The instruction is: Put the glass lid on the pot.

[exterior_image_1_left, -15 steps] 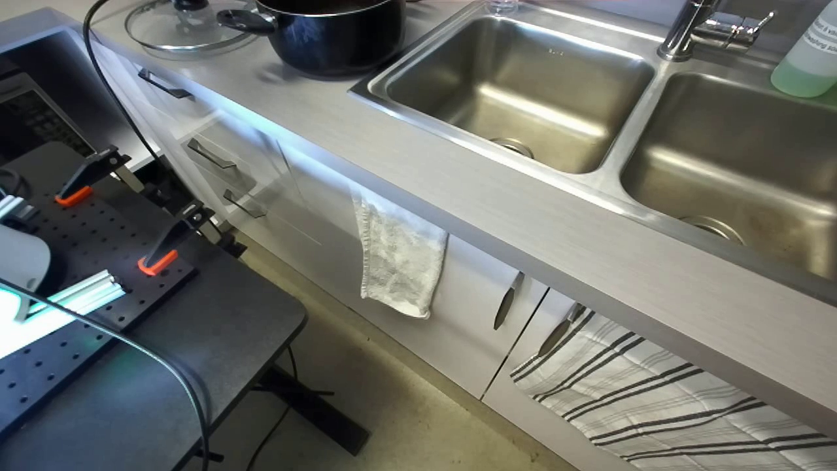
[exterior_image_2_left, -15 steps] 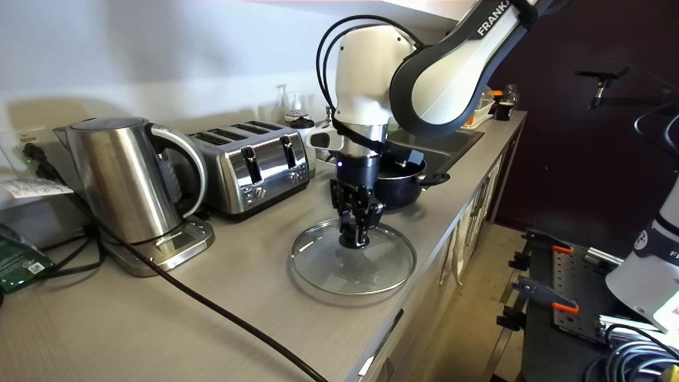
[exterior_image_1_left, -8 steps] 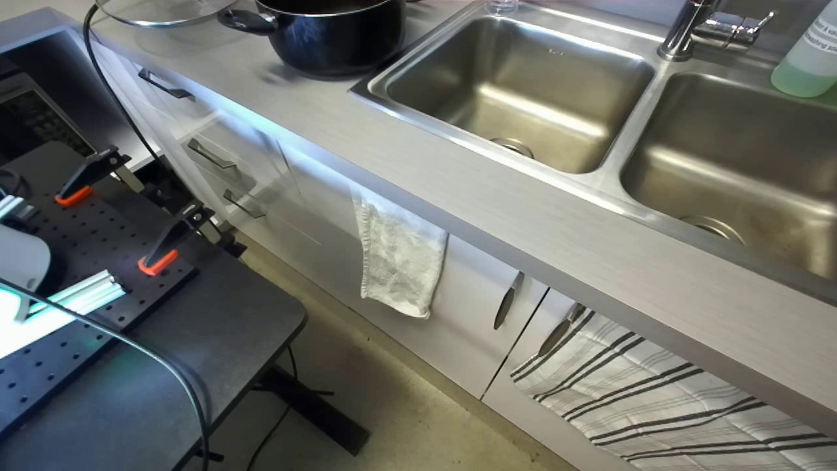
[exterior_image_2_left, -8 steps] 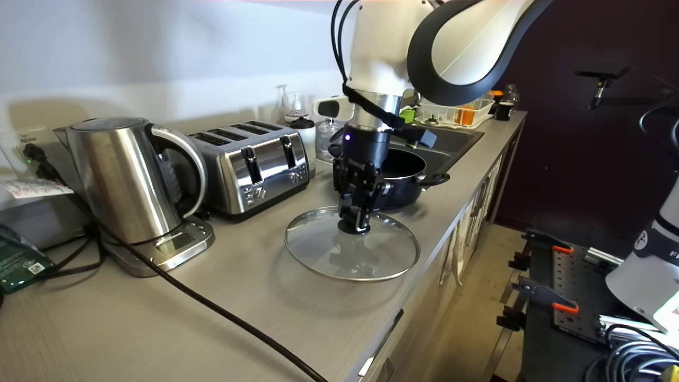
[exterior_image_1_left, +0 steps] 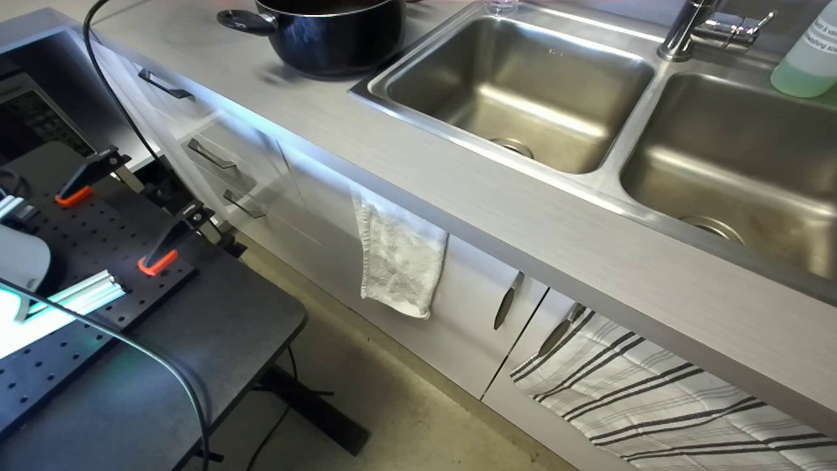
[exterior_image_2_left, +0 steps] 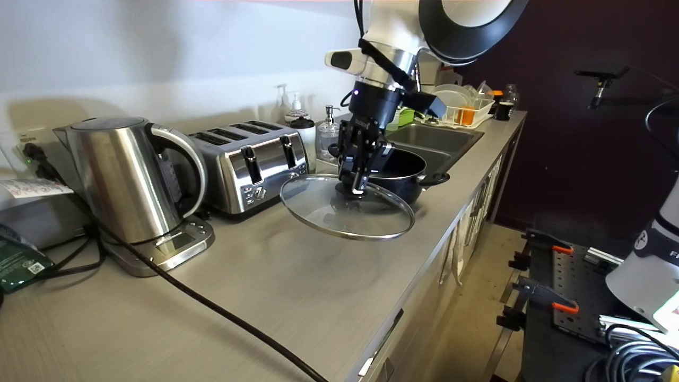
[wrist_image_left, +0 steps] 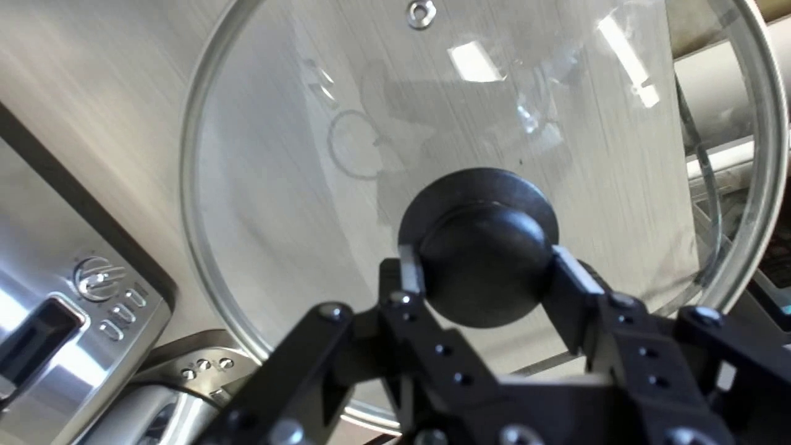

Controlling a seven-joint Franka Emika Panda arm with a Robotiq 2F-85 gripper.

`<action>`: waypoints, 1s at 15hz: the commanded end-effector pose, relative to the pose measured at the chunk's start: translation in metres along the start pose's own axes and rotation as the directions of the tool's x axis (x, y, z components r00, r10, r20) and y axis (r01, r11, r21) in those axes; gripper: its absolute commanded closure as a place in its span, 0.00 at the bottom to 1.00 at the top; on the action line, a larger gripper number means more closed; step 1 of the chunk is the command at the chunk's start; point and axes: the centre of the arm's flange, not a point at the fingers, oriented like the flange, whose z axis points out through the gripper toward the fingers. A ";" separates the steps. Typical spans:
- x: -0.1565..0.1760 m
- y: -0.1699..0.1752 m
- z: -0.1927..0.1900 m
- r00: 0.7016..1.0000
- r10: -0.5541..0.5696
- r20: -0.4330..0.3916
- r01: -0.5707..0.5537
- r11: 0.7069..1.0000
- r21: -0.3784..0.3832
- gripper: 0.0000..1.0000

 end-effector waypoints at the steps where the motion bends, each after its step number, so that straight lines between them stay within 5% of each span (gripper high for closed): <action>1: -0.015 0.007 -0.031 0.998 0.040 -0.047 -0.042 0.998 -0.053 0.75; 9: -0.043 0.053 -0.057 0.979 0.193 -0.068 -0.201 0.972 -0.125 0.75; 15: -0.062 0.093 -0.068 0.932 0.357 -0.069 -0.364 0.916 -0.172 0.75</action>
